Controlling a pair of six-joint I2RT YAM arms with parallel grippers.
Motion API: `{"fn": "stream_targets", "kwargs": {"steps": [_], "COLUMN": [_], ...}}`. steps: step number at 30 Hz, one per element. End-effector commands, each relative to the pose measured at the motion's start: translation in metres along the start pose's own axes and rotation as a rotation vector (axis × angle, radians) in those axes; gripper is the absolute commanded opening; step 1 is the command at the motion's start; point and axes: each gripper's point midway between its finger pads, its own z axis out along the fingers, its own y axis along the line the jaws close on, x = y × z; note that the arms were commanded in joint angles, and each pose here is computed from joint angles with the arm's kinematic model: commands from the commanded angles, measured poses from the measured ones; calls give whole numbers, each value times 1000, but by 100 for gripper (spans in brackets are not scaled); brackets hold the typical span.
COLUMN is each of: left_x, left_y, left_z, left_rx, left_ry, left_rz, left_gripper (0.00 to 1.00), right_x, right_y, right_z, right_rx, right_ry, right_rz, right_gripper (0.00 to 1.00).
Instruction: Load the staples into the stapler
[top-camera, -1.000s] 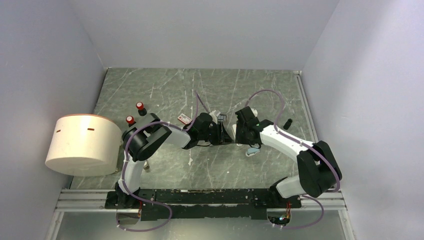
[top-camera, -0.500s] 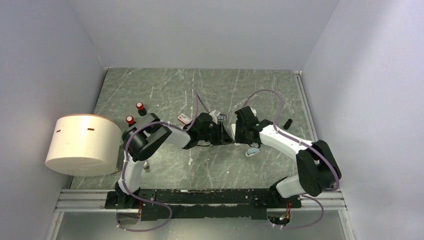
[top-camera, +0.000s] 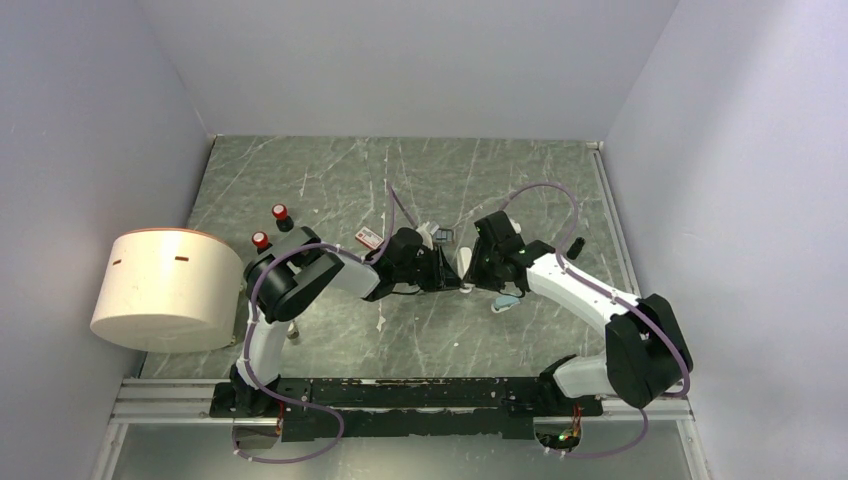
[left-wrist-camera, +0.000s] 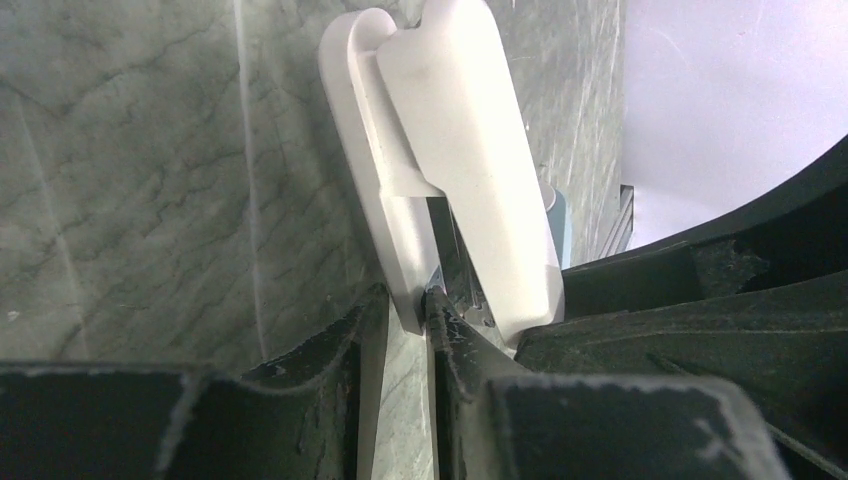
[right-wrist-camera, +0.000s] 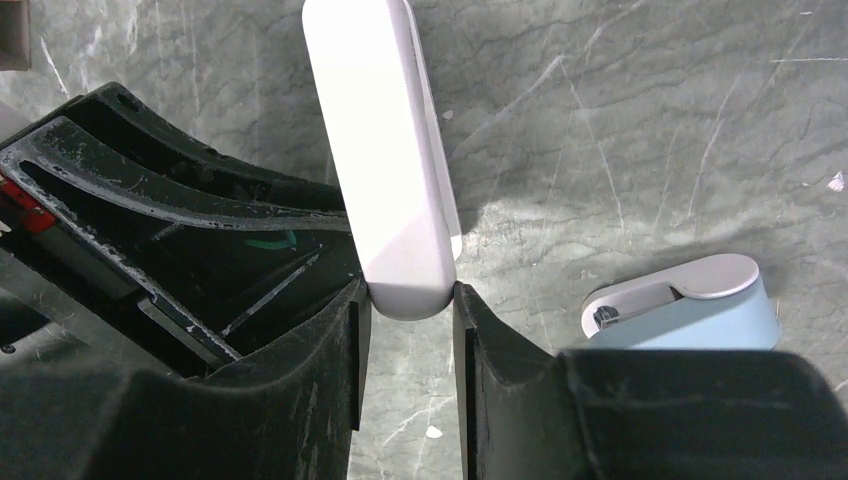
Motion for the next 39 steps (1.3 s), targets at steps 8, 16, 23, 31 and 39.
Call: {"fn": "stream_targets", "kwargs": {"steps": [8, 16, 23, 31, 39], "left_x": [13, 23, 41, 48, 48], "left_y": [20, 27, 31, 34, 52], "left_z": [-1, -9, -18, -21, -29], "left_rx": [-34, -82, -73, -72, -127], "left_ry": [23, 94, 179, 206, 205], "left_rz": [36, 77, 106, 92, 27], "left_gripper": [7, 5, 5, 5, 15], "right_x": [-37, -71, -109, -120, -108], "right_y": [18, 27, 35, 45, 41], "right_z": [-22, -32, -23, 11, 32], "right_rx": [10, 39, 68, 50, 53], "right_ry": [-87, -162, -268, -277, -229], "right_rz": [-3, -29, -60, -132, -152], "right_gripper": [6, 6, 9, 16, 22]}}
